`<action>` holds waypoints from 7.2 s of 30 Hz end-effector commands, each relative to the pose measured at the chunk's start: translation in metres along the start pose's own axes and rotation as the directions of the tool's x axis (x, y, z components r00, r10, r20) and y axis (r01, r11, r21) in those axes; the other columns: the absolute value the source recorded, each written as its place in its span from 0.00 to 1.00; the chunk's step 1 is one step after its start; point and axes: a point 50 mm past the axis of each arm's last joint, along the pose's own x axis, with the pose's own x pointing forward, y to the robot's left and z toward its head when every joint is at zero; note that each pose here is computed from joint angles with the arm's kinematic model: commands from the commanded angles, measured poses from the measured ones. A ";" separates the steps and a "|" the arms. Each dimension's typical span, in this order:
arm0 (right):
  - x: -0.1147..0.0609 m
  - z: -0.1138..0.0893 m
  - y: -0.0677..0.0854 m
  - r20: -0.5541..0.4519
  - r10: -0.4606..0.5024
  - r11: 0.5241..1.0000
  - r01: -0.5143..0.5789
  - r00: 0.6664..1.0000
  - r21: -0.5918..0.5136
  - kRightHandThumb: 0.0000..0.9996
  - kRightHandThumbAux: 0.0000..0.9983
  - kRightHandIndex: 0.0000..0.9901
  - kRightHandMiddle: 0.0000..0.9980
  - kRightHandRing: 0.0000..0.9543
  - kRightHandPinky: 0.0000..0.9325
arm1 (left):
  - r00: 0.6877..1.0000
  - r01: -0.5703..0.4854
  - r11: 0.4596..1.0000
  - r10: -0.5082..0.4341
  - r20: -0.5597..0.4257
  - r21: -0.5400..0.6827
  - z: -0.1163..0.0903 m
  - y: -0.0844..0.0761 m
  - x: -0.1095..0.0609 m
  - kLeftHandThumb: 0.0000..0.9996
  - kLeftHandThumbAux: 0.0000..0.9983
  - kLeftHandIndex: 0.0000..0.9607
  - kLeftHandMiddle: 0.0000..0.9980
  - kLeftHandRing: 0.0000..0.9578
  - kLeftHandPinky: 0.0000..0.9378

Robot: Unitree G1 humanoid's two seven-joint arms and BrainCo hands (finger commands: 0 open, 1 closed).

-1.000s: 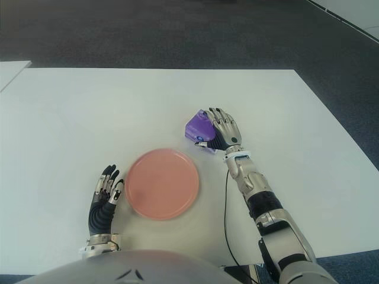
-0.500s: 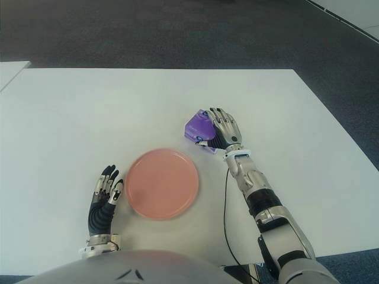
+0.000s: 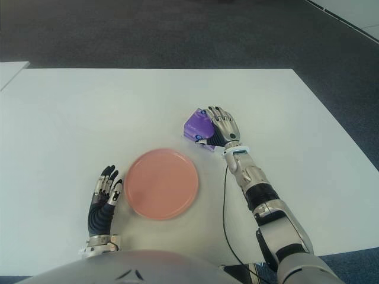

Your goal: Put the tissue paper into the plate.

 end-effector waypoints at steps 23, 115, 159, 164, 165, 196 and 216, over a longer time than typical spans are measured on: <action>-0.013 0.008 0.038 -0.011 0.071 0.995 -0.070 0.997 0.076 0.30 0.56 0.00 0.03 0.00 0.00 | 0.992 -0.029 1.000 0.028 -0.126 -0.004 -0.006 -0.004 -0.015 0.09 0.59 0.01 0.03 0.00 0.00; -0.078 0.017 0.126 -0.122 0.608 0.775 -0.619 0.785 -0.124 0.74 0.68 0.39 0.50 0.50 0.44 | 0.992 -0.083 0.983 0.067 -0.105 -0.164 0.032 -0.017 -0.023 0.13 0.60 0.04 0.09 0.05 0.02; -0.045 0.020 0.102 -0.106 0.417 0.900 -0.426 0.903 -0.087 0.85 0.68 0.40 0.53 0.86 0.88 | 0.989 -0.101 0.981 0.081 -0.119 -0.166 0.033 -0.016 -0.019 0.11 0.62 0.03 0.07 0.04 0.02; -0.033 0.020 0.093 -0.092 0.378 0.920 -0.385 0.921 -0.074 0.85 0.68 0.40 0.54 0.86 0.87 | 0.989 -0.099 0.981 0.079 -0.122 -0.169 0.032 -0.016 -0.017 0.11 0.62 0.04 0.08 0.04 0.03; -0.032 0.019 0.091 -0.091 0.372 0.923 -0.379 0.924 -0.073 0.85 0.68 0.40 0.54 0.86 0.87 | 0.989 -0.098 0.981 0.078 -0.122 -0.169 0.032 -0.016 -0.017 0.11 0.62 0.04 0.08 0.04 0.03; 0.009 0.013 0.002 -0.012 0.106 0.988 -0.106 0.994 -0.110 0.85 0.68 0.40 0.54 0.87 0.87 | 0.991 -0.073 0.989 0.058 -0.118 -0.127 0.024 -0.011 -0.012 0.09 0.61 0.03 0.07 0.03 0.01; -0.001 0.036 -0.034 0.079 -0.024 0.989 0.035 0.997 -0.142 0.85 0.68 0.40 0.53 0.85 0.82 | 0.992 -0.088 0.986 0.074 -0.107 -0.140 0.024 -0.009 -0.009 0.11 0.62 0.04 0.09 0.06 0.05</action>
